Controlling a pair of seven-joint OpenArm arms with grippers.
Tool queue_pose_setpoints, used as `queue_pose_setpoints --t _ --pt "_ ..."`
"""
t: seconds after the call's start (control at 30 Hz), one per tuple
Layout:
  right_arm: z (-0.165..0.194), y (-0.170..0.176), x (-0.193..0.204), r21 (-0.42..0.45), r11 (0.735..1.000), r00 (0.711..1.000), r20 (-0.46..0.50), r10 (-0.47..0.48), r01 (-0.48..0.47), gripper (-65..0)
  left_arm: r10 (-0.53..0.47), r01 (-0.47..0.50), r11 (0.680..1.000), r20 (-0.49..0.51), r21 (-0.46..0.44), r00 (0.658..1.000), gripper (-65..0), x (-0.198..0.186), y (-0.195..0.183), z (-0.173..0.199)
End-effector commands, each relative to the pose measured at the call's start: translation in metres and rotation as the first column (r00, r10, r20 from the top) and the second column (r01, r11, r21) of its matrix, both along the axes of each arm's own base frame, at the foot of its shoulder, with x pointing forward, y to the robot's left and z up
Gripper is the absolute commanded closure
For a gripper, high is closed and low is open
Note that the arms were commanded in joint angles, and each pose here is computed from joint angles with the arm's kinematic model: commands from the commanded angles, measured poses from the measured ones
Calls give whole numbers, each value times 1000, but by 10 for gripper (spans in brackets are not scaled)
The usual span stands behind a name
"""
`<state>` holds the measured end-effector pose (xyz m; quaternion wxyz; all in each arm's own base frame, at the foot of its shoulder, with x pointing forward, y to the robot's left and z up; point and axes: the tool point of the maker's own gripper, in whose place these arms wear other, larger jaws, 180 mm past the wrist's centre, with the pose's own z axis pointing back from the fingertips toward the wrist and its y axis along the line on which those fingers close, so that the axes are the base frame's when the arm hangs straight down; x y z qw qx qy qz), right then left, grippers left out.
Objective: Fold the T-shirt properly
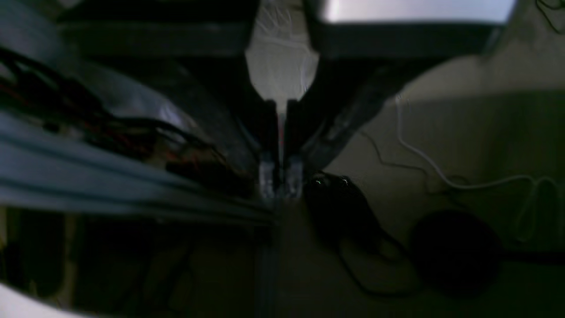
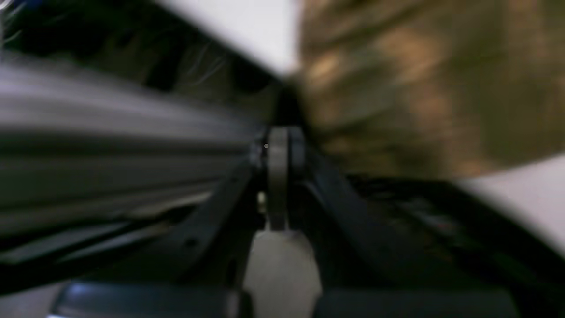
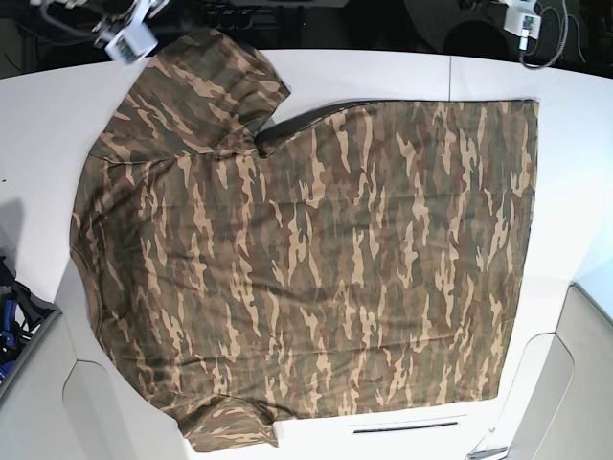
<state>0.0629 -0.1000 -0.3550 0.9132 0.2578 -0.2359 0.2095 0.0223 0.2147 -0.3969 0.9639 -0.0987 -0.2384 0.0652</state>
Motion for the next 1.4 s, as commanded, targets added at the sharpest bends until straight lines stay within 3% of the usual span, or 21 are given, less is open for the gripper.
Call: queue_pose_setpoints --t 0.0,0.07,0.17,0.27,0.4,0.53,0.67,0.73,0.9,1.2,1.37 --pt "7 -7 12 -4 999 999 37 -32 32 -2 -6 6 1000 16 17 1000 -26 2 5 9" --pt "9 -26 33 -45 992 990 84 -110 114 -38 -15 13 999 37 45 999 -26 9 14 15" --pt "13 -58 59 -109 964 965 135 -226 241 -149 -3 -2 997 71 75 997 -39 20 25 21" --pt "14 -89 75 -171 925 937 152 -316 339 -245 1 -10 996 103 83 995 -139 32 28 23" --pt "13 -116 83 -206 884 906 163 -391 419 -270 -2 -10 996 135 85 991 -261 44 29 25" --pt "-4 -130 77 -222 865 893 119 -433 449 -271 -36 18 994 167 108 985 -267 60 34 30" --pt "-28 -141 68 -228 846 873 47 -485 482 -324 -68 38 987 191 158 979 -267 74 40 32" --pt "-38 -144 65 -222 846 870 15 -493 484 -326 -78 42 983 202 177 976 -274 80 42 33" --pt "-47 -133 63 -133 873 878 -40 -478 469 -326 -93 46 978 224 205 970 -400 93 44 36" --pt "-69 -133 76 -97 855 851 -88 -517 510 -326 -131 65 966 257 249 958 -406 118 57 41" --pt "-78 -115 76 -48 881 872 -124 -473 471 -326 -88 18 961 244 275 966 -408 130 84 31"
